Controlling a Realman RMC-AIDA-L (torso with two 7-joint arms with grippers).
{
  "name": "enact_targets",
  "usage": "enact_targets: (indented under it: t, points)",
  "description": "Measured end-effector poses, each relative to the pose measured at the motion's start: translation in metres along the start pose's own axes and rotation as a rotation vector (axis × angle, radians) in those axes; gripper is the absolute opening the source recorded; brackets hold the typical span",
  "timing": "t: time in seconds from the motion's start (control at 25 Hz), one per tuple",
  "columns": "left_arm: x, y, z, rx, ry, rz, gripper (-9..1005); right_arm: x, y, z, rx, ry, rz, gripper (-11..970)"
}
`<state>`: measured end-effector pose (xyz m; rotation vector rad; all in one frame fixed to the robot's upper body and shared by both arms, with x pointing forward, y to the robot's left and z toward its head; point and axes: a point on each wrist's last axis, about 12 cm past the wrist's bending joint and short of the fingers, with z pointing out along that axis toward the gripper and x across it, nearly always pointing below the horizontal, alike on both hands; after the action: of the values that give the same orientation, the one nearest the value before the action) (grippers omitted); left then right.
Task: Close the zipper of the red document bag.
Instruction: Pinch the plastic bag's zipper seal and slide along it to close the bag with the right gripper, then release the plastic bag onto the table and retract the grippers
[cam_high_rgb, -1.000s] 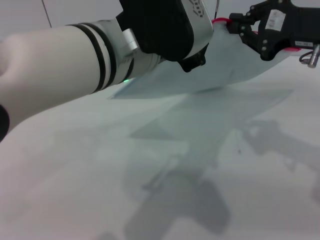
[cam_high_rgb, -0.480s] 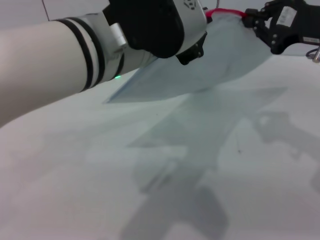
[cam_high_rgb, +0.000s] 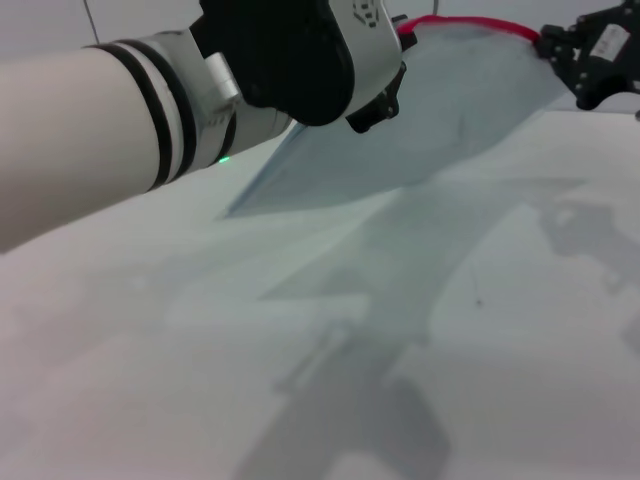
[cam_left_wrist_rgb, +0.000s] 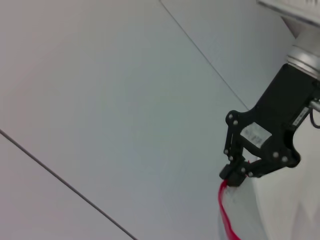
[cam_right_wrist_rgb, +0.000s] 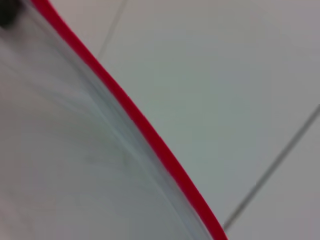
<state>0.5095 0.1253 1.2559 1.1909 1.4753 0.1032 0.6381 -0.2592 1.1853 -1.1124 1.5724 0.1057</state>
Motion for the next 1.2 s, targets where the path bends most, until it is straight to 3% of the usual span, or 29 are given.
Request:
enact_targets:
  t: [0.4, 0.8, 1.2]
  points:
    - [-0.003, -0.007, -0.001, 0.021, -0.012, 0.01, 41, 0.039, -0.021, -0.015, 0.174, 0.081, 0.071, 58]
    - [0.0, -0.002, -0.001, 0.004, -0.005, 0.019, 34, 0.05, -0.033, -0.023, 0.279, 0.118, 0.085, 58]
    - [0.011, 0.009, 0.002, -0.036, 0.025, 0.027, 6, 0.049, -0.036, -0.026, 0.303, 0.107, 0.105, 57]
